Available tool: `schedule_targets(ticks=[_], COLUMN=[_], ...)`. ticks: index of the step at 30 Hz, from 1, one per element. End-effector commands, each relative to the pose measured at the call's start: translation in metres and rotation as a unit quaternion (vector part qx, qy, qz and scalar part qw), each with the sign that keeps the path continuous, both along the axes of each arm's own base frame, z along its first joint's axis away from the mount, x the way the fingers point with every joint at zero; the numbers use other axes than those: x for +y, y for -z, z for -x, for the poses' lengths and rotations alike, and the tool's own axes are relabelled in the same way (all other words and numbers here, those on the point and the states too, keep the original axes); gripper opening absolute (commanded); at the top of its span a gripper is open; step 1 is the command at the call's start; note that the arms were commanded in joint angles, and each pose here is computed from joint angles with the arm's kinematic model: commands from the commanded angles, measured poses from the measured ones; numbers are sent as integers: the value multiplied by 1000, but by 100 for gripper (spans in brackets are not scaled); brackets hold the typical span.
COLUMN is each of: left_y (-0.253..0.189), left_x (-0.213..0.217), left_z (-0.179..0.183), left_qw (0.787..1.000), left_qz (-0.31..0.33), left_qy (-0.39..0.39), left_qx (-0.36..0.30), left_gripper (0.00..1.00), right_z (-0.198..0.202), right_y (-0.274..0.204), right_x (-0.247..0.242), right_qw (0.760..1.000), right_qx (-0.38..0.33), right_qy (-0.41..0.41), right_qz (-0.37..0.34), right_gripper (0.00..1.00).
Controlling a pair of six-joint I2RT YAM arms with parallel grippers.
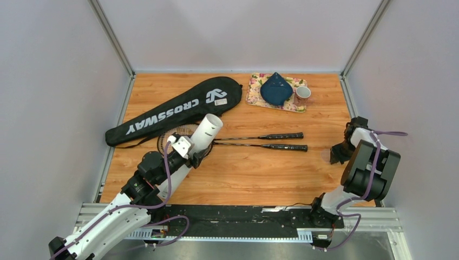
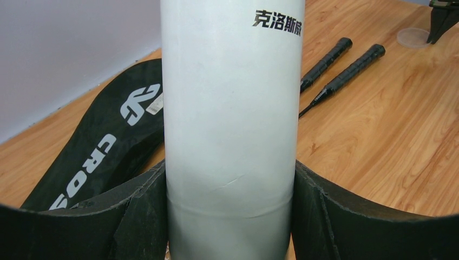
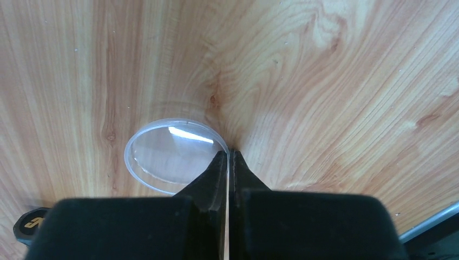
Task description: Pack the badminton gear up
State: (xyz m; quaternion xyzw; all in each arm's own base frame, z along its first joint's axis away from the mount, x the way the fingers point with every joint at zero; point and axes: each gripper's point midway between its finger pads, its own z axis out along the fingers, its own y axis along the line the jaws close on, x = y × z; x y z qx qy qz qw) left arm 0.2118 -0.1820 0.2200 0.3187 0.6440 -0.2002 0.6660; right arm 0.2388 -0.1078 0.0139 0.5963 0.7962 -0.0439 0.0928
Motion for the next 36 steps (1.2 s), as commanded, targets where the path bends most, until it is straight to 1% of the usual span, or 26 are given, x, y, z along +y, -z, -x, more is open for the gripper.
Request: schedule_targets(ticks=[1,4,5,7,8,10,11,12,13,14,15,16,17,18,20,21,23,24,25,28,30,33,36], left_y=[-9,-10,-9,-10,-9,-10,-12,-12,-13,-13,-13,-16,-14,-13,-13,-13,-13,-13,-11,-10,-8,-8,-9], left_x=[-5,-8,-10,-16,-20,-30,-34,-40,-44,-48,-53,-56,-58,-61,-62,-63,-63,-64,-65,-64,-63,-63,-63], left_z=[1,3,3,6,8,18,19,27,31,34,42,44,47,51,54,57,60,64,65,70,70,69,70], left_qw=[1000,1000,999,999,998,995,994,991,989,986,982,979,977,974,972,969,968,965,964,961,961,962,962], left_qz=[10,14,17,23,26,30,36,37,37,35,34,34,31,29,26,24,22,21,19,19,18,19,22], left_qy=[12,22,25,42,53,92,102,130,146,160,188,199,211,226,235,244,251,263,266,276,275,271,273], left_qx=[-21,-17,-12,-7,-3,0,2,3,2,4,6,5,8,9,5,4,4,3,4,-2,-4,-5,-9], left_gripper=[19,18,18,18,18,17,17,17,17,17,17,17,16,16,16,16,16,16,16,16,16,16,16], right_z=[-7,-19,-26,-36,-47,-65,-75,-79,-79,-84,-81,-78,-75,-65,-51,-34,-21,-10,-5,15,36,59,70], right_y=[19,-4,-22,-47,-74,-100,-126,-141,-154,-181,-195,-206,-220,-246,-268,-293,-311,-319,-331,-341,-340,-337,-333], right_x=[-5,-6,-4,13,19,55,68,102,114,127,160,179,196,236,271,300,322,335,340,353,363,370,371], right_qw=[1000,998,995,987,979,961,940,918,905,876,843,822,794,734,679,625,591,574,562,533,504,477,473], right_qx=[-9,-14,-35,-53,-98,-168,-216,-246,-259,-293,-320,-336,-359,-401,-422,-438,-444,-448,-459,-464,-455,-442,-429], right_qy=[-2,-54,-69,-126,-144,-206,-254,-309,-334,-380,-431,-460,-490,-545,-595,-639,-666,-675,-676,-687,-705,-722,-732], right_qz=[16,43,61,89,104,70,70,35,38,50,18,4,-9,-61,-90,-97,-100,-114,-124,-170,-204,-236,-237], right_gripper=[0,0,0,0,0,0,0,0,0,0,0,0,0,0,0,0,0,0,0,0,0,0,0])
